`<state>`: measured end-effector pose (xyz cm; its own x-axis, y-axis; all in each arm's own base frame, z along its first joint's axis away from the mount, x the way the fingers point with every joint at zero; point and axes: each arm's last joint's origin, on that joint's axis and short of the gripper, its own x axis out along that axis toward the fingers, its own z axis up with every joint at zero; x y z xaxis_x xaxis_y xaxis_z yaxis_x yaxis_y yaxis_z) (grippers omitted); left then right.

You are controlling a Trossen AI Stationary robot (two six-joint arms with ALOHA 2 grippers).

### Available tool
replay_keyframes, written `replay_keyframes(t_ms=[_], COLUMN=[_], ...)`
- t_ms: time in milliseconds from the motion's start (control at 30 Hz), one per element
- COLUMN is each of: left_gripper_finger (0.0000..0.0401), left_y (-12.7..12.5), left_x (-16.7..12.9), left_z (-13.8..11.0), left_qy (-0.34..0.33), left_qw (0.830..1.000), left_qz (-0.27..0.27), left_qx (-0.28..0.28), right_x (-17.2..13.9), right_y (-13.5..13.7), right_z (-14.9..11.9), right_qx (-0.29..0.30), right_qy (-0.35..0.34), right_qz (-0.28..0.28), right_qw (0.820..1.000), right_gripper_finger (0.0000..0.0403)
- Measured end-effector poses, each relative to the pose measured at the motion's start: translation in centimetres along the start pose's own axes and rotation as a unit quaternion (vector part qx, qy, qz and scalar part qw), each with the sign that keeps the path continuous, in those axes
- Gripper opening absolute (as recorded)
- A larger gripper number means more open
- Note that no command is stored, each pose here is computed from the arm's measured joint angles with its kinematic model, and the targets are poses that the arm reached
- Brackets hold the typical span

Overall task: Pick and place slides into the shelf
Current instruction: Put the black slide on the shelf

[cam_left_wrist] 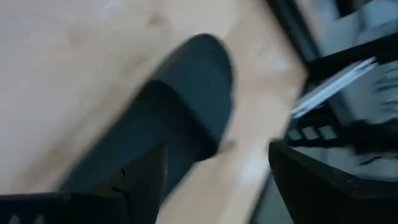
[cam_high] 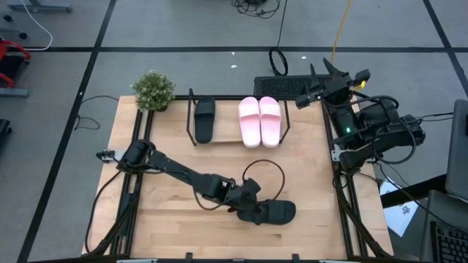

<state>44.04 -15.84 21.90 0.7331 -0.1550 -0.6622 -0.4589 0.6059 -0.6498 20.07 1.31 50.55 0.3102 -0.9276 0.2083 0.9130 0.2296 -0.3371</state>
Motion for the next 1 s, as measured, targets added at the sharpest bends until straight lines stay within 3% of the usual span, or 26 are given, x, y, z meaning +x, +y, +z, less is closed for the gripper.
replay_keyframes(t_ms=[100,233,400,600,800,1000], left_gripper_finger=[0.0273,0.0273,0.0273,0.0273,0.0273,0.0273], left_y=[-0.5,-0.2,-0.2,0.6,1.6,2.2], left_x=[0.1,0.3,1.0,2.5,5.2,6.0], left_z=[-0.2,0.0,0.4,0.3,-0.4,-0.7], left_qy=[-0.018,-0.046,-0.069,-0.069,-0.054,-0.034], left_qw=[0.999,0.996,0.989,0.986,0.981,0.978], left_qz=[-0.032,-0.017,-0.039,-0.034,-0.054,-0.047], left_qx=[-0.037,-0.077,-0.122,-0.15,-0.179,-0.198], right_x=[0.5,0.9,1.1,1.1,1.1,1.0], right_y=[-0.4,-0.5,-0.7,-0.8,-1.4,-1.9], right_z=[-0.1,-0.1,-0.1,-0.1,0.0,0.1], right_qx=[0.004,0.001,-0.003,-0.027,-0.021,-0.014], right_qy=[0.001,-0.019,-0.029,-0.03,-0.03,-0.043], right_qz=[-0.013,-0.02,-0.023,-0.024,-0.026,-0.025], right_qw=[1.0,1.0,0.999,0.999,0.999,0.999], right_gripper_finger=[0.0146,0.0146,0.0146,0.0146,0.0146,0.0146])
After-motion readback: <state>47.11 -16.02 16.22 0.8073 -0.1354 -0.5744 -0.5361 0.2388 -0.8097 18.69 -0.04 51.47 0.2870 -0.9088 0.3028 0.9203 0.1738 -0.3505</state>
